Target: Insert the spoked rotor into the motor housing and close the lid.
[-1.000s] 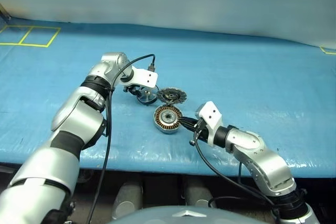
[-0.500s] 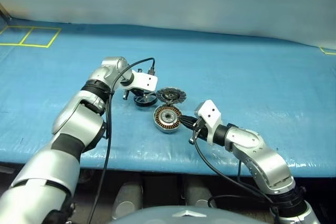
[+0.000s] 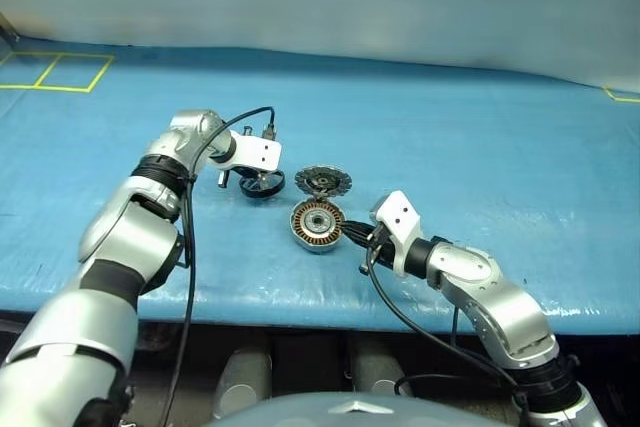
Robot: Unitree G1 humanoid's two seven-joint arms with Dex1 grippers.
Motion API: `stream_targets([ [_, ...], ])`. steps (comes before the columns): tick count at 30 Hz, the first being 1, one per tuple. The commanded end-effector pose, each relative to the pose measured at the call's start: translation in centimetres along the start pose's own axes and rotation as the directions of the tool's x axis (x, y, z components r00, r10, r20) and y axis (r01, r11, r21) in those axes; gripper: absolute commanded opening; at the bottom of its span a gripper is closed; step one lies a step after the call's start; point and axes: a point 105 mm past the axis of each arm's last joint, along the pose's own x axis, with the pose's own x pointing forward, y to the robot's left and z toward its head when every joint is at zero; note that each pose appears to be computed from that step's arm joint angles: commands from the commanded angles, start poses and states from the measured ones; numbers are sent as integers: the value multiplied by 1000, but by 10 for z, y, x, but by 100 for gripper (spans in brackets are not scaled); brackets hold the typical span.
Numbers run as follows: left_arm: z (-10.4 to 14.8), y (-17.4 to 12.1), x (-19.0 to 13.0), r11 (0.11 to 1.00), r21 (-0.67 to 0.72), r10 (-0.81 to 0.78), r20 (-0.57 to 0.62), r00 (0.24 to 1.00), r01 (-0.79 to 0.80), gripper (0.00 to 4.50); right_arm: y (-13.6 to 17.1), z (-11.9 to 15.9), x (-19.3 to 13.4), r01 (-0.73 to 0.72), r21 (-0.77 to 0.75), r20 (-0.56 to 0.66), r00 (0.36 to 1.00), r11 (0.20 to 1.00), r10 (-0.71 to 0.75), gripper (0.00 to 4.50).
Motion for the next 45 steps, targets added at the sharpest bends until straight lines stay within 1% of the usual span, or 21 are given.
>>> stream_targets([
  [1,4,10,-9,996,41,76,31,997,-77,29,1,13,1,-2,-34,50,999,999,4,0],
  [4,2,8,-10,994,39,99,46,994,-101,29,1,12,2,-4,-36,49,999,999,6,0],
  [9,-2,0,-7,997,16,69,49,996,-70,29,2,12,4,-19,-39,50,999,999,21,0],
  [11,-4,0,-8,997,12,70,41,997,-71,103,2,12,5,-22,-41,49,999,999,24,0],
  [12,-4,4,-8,995,-1,98,36,995,-98,128,2,11,5,-24,-43,46,999,999,26,0],
  [16,1,17,-13,985,-29,174,46,984,-173,258,3,11,5,-28,-48,42,999,998,30,0],
  [23,23,21,-21,985,53,161,108,981,-167,258,1,8,4,-21,-54,27,999,998,22,0],
  [26,34,15,-26,985,119,107,138,985,-124,258,2,7,3,-22,-52,24,999,998,23,0],
  [30,40,11,-32,981,157,88,144,986,-110,258,2,7,3,-22,-52,22,999,998,23,0],
  [34,39,7,-35,980,173,72,132,989,-94,258,1,6,3,-23,-53,19,1000,998,24,0],
  [39,30,0,-37,981,182,44,100,994,-62,258,1,5,4,-26,-55,11,1000,998,27,0],
  [45,21,-8,-33,979,201,9,52,999,-19,258,1,4,5,-30,-61,4,1000,998,31,0],
])
